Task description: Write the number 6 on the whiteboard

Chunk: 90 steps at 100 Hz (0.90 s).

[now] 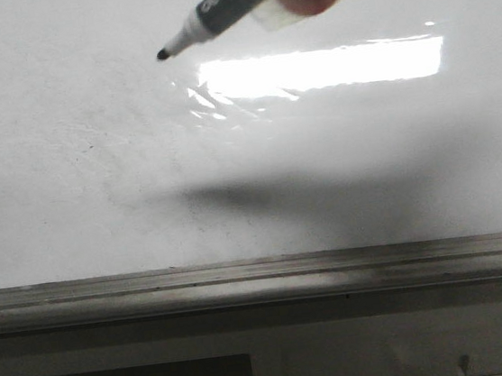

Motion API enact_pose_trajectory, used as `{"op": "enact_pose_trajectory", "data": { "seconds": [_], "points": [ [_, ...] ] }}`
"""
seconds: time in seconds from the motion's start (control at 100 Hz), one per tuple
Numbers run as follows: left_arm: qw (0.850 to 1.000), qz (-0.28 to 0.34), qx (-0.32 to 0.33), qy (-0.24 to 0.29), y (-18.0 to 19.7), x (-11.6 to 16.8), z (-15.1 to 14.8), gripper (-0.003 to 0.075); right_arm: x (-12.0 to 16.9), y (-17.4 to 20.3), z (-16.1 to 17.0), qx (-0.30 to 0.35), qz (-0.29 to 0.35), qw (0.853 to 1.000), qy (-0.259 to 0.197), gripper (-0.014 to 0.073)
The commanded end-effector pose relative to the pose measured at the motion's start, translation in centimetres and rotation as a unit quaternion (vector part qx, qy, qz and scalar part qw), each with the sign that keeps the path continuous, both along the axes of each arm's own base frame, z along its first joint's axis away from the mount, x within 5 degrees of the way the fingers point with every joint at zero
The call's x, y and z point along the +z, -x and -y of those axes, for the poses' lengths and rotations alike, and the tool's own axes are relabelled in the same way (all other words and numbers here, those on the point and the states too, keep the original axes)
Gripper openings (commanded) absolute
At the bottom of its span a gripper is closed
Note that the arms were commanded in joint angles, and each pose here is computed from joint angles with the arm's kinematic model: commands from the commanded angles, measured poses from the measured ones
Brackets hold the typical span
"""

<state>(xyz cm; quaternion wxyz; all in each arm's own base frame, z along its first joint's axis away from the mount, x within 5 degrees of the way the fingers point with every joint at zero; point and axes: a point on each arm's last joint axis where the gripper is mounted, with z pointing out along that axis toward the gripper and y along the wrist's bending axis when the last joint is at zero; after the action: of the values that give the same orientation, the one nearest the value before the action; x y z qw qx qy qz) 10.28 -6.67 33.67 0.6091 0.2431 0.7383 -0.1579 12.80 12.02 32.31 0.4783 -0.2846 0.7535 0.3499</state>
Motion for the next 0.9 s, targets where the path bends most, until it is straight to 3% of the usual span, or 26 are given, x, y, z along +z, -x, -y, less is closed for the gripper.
{"op": "enact_pose_trajectory", "data": {
  "seconds": [0.0,0.3,0.71,0.89],
  "points": [
    [0.996,0.05,0.051,0.052,-0.7,1.8,-1.0,0.0447,1.4,0.5,1.3,-0.055,0.047,0.997,-0.035,-0.0045],
    [0.977,0.019,0.187,0.096,-1.7,1.5,-4.1,0.0437,1.3,-0.3,2.2,-0.12,0.069,0.99,-0.04,-0.0045],
    [0.976,0.014,0.196,0.093,-1.8,1.4,-4.3,0.0437,0.2,-2.8,1.9,-0.178,0.057,0.982,-0.016,-0.0045],
    [0.976,0.016,0.196,0.094,-1.8,1.4,-4.3,0.0437,-1.4,-3.3,0.6,-0.128,0.01,0.992,0.008,-0.0045]
  ]
}}
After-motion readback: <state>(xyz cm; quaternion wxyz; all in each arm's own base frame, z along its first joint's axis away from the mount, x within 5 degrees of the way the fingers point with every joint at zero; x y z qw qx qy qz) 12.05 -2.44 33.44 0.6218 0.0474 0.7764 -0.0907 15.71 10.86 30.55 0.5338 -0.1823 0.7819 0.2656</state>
